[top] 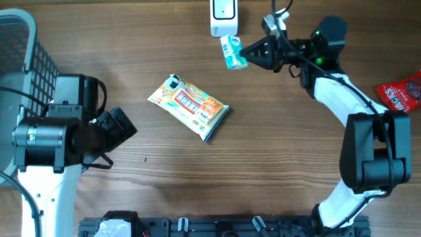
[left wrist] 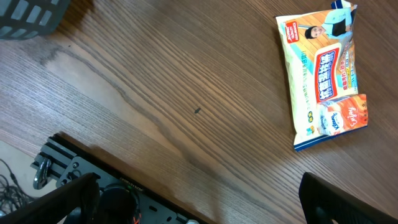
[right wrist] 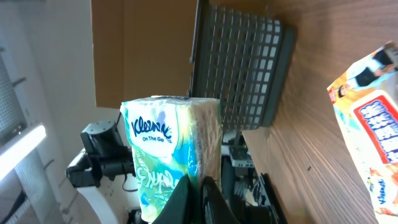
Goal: Scan the item barcode
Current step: 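Carry the Kleenex pack toward the white scanner, then hold the Kleenex pack in front of the scanner window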
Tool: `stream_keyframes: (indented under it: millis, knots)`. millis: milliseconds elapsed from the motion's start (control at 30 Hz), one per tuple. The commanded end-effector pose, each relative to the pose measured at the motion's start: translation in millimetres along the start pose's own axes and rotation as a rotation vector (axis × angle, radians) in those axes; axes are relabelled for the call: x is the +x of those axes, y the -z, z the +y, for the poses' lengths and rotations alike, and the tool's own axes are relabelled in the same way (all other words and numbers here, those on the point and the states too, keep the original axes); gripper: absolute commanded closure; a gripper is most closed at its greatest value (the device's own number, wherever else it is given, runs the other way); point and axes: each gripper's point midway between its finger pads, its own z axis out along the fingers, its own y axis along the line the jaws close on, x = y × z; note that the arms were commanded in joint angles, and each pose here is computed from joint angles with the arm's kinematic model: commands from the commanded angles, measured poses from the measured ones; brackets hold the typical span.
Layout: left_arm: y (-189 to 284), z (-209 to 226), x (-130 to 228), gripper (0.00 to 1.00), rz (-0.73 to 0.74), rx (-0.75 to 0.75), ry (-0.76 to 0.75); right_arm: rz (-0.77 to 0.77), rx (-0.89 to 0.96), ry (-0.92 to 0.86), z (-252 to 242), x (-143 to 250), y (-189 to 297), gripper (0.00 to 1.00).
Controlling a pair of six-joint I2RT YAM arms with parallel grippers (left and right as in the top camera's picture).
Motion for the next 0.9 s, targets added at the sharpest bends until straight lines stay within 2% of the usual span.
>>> stream_keyframes:
  millis: [0, 200, 567, 733, 800, 833, 867]
  knots:
    - [-1.1, 0.2, 0.1, 0.00, 0.006, -0.001, 0.017, -0.033, 0.001, 0.018, 9.7, -6.4, 5.9, 0.96]
    - [-1.1, 0.2, 0.1, 0.00, 0.006, -0.001, 0.017, -0.117, 0.005, 0.019, 9.2, -20.9, 8.2, 0.96]
    - [-1.1, 0.2, 0.1, 0.00, 0.006, -0.001, 0.017, -0.142, 0.009, 0.059, 8.9, -25.1, 8.6, 0.96]
    - [-1.1, 0.2, 0.1, 0.00, 0.006, -0.001, 0.017, -0.277, 0.033, 0.190, 8.6, -47.3, 1.6, 0.96]
    - [-1.1, 0.2, 0.1, 0.00, 0.006, -0.001, 0.017, -0.315, 0.055, 0.299, 8.3, -53.2, -5.4, 0.96]
    - [-1.1, 0.2, 0.1, 0.00, 0.006, -0.001, 0.017, -0.334, 0.099, 0.351, -2.1, -56.7, -8.4, 0.95]
    - [-1.1, 0.2, 0.1, 0.00, 0.006, -0.001, 0.017, -0.367, 0.166, 0.293, -23.0, -61.1, -8.2, 0.95]
